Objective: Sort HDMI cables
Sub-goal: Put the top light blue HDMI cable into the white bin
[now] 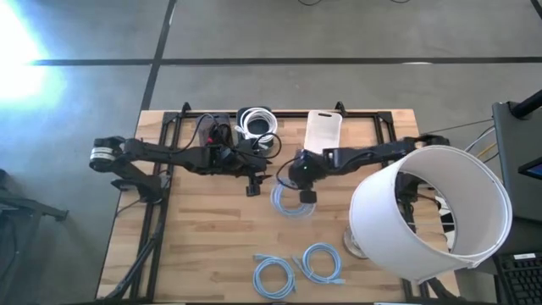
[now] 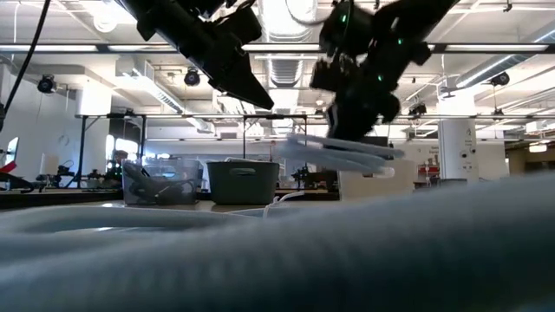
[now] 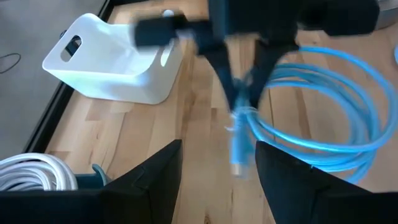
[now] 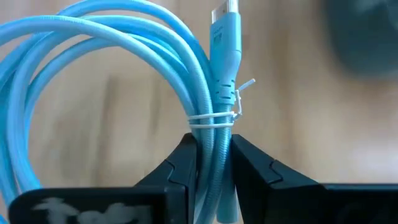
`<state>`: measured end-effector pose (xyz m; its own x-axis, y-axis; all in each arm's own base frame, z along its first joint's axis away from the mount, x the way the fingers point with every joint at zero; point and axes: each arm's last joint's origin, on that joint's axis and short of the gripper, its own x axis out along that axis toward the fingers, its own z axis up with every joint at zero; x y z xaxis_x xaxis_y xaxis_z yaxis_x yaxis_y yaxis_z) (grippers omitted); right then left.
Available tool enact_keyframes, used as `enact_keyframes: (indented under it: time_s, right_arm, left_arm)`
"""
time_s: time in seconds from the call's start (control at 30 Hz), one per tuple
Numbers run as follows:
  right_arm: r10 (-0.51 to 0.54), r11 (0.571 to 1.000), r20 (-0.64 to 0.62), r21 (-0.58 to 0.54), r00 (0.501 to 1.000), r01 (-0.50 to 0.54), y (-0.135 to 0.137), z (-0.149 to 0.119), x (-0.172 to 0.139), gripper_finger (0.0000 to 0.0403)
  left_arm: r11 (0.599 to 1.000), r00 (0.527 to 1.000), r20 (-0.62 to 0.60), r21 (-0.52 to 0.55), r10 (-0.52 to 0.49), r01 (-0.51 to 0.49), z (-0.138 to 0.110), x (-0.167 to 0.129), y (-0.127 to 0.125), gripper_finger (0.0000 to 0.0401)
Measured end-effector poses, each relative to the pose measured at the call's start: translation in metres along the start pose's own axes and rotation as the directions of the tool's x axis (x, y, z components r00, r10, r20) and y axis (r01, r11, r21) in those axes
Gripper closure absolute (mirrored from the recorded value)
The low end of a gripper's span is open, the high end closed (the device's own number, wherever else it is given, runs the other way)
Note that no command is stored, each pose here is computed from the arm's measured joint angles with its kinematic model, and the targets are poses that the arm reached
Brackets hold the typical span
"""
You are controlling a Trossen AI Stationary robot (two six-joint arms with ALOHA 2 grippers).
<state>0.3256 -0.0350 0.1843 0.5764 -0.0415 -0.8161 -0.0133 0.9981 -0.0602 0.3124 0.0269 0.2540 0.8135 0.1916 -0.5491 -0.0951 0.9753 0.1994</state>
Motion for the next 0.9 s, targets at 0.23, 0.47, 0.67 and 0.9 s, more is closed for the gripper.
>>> enact_keyframes:
  time_s: [0.23,0.47,0.67,0.9]
  right_arm:
    - [-0.456,0.889,0.117,0.020,0.882,0.457,-0.016,0.016,-0.036,0.0335]
    - [-0.782,0.621,0.007,0.105,0.624,0.777,-0.024,-0.001,-0.055,0.0331]
    - [-0.941,0.297,-0.076,0.279,0.330,0.913,-0.030,-0.016,-0.071,0.0335]
    - [-0.952,0.181,-0.167,0.373,0.258,0.910,-0.045,-0.048,-0.067,0.0333]
  left_arm:
    - [1.000,1.000,0.000,0.000,0.000,0.000,0.000,0.000,0.000,0.0195]
    - [1.000,1.000,0.000,0.000,0.000,0.000,0.000,0.000,0.000,0.0195]
    - [1.000,1.000,0.000,0.000,0.000,0.000,0.000,0.000,0.000,0.0195]
    - [1.000,1.000,0.001,-0.004,0.000,0.000,0.000,0.000,0.000,0.0195]
